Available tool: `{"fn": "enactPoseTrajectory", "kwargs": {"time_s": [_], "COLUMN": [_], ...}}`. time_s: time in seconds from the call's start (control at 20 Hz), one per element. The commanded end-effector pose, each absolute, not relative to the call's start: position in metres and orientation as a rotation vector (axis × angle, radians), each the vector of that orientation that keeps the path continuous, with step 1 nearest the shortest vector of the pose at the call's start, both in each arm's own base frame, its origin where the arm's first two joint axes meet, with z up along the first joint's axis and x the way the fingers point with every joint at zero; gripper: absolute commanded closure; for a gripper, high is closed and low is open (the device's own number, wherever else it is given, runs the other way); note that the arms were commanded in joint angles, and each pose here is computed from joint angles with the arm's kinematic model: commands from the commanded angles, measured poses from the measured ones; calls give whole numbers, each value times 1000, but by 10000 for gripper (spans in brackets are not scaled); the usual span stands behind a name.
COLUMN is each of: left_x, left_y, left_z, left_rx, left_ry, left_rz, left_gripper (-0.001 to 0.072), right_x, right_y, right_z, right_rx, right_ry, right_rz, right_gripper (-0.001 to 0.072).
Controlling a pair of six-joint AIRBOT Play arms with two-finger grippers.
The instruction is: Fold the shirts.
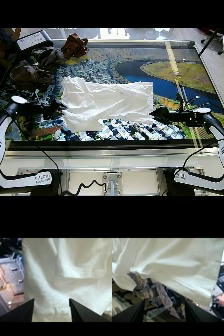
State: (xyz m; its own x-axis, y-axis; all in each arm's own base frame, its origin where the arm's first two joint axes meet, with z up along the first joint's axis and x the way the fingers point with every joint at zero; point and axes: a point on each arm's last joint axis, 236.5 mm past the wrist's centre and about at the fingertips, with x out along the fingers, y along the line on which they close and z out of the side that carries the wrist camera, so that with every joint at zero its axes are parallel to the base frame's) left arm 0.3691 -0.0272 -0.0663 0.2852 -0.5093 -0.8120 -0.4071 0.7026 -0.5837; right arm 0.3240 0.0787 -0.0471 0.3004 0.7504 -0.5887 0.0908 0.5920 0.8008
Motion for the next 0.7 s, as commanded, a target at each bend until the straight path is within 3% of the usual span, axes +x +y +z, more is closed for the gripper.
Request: {"fn": "enactPoseTrajectory", "kwargs": {"time_s": [0.0,0.15,0.4,0.65], "left_x": [331,307,358,356], "left_y": [-3,14,-16,-25], "left_z": [-85,-94,-75,-83], "left_rx": [-730,-649,-826,-879], "left_ry": [1497,1588,1384,1421], "left_rz": [34,104,-5,-19], "left_gripper": [242,243,245,245], "right_x": [323,323,323,322], "right_y": [80,80,82,82], "right_z": [-46,-46,-44,-43], "right_rx": [861,861,873,873], "right_ry": [1210,1209,1206,1209], "right_rz": [523,523,533,537], "right_gripper": [178,178,177,178]}}
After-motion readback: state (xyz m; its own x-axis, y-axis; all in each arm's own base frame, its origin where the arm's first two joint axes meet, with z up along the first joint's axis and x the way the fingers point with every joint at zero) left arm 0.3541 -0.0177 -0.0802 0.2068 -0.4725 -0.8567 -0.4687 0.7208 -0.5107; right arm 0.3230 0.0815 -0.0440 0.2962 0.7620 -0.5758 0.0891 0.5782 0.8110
